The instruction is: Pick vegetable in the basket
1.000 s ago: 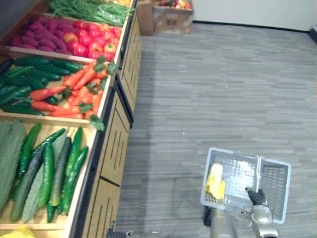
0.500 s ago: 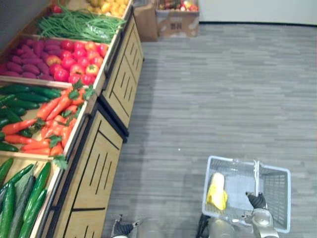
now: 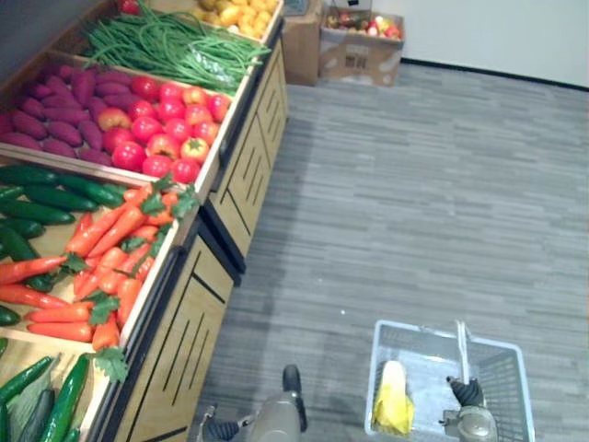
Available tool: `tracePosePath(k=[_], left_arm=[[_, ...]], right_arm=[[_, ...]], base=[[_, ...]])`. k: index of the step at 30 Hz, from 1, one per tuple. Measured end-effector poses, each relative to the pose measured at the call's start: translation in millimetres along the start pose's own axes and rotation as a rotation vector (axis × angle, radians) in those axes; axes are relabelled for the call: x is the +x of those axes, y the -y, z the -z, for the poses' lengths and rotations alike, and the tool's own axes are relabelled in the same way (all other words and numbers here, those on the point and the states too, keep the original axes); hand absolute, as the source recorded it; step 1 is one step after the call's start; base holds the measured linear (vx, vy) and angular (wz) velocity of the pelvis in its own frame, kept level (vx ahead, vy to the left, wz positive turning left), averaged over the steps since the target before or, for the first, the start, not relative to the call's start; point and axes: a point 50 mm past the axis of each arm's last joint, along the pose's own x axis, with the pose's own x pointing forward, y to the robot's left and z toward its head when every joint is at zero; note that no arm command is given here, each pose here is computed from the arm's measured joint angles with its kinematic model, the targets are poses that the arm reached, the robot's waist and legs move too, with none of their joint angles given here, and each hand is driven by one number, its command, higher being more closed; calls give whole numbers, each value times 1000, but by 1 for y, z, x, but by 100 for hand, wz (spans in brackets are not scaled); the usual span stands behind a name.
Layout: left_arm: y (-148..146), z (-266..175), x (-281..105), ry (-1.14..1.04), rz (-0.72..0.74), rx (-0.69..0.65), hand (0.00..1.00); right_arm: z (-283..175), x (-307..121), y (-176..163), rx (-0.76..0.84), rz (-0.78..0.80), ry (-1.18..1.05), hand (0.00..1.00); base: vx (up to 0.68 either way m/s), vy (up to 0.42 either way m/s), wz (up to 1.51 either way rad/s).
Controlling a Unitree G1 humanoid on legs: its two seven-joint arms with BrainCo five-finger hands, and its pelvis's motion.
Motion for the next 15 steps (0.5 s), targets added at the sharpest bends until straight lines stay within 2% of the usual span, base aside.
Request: tracePosePath(k=[5,10,15], left_arm=[[-8,14,-3,-34,-20,19,0],[-15,9,-1,-20,-51,-37,0],[-7,-1,1,-47,-77,-220,0]], right_arm=[[-2,2,2,4,13,5,100],[7,2,12,56,64,-37,100],[31,-4,30,164,156,-141,100]], base=[[209,163,38],[325,55,139],[373,-119,186]])
